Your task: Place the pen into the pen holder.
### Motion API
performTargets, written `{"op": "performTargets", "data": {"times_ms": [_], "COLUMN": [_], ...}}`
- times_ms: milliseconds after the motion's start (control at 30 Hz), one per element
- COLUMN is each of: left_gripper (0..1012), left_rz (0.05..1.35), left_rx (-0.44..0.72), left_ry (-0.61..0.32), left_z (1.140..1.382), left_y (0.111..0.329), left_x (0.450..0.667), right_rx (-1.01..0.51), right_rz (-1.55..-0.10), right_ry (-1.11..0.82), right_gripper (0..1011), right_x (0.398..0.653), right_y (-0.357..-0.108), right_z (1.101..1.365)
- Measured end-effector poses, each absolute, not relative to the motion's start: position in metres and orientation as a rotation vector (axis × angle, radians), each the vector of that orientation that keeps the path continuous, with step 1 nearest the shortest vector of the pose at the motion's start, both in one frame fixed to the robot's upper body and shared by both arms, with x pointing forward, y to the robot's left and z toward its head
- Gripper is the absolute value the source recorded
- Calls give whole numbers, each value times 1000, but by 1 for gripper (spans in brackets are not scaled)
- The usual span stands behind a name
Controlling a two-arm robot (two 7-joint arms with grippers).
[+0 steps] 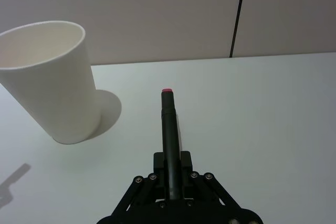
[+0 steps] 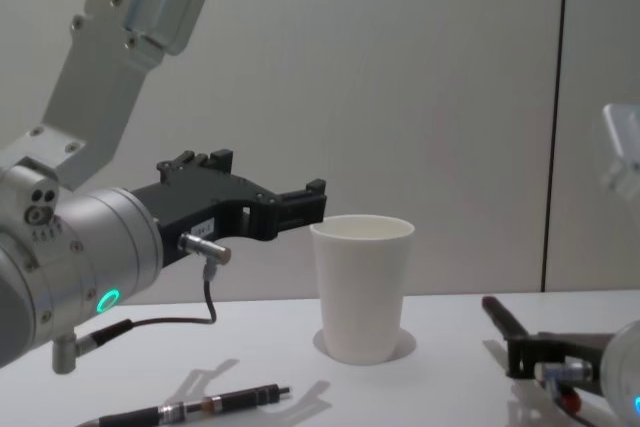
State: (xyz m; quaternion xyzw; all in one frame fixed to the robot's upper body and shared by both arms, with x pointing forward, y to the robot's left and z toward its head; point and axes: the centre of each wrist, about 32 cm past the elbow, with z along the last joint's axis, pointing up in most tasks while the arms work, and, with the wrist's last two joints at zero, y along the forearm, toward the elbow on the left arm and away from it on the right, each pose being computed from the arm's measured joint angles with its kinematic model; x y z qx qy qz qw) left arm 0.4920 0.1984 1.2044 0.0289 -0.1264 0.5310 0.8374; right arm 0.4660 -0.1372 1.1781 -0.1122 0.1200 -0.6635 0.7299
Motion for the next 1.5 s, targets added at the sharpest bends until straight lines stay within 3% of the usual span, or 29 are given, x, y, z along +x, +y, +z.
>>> {"op": "performTargets", "data": {"times_ms": [800, 1500], "left_gripper": [1001, 1001], "left_rz": [1124, 1124], "left_rx": [61, 61], "left_ry": [-267, -268], "left_z": [1204, 1204], "left_y": [198, 198], "left_x": [492, 492], "right_rx": [-158, -89], "right_rz": [-1560, -1532], "right_ry": [42, -76], "right_gripper": [166, 166], "right_x": [434, 445], "right_y": [-134, -136], "right_z": [1181, 1186]}}
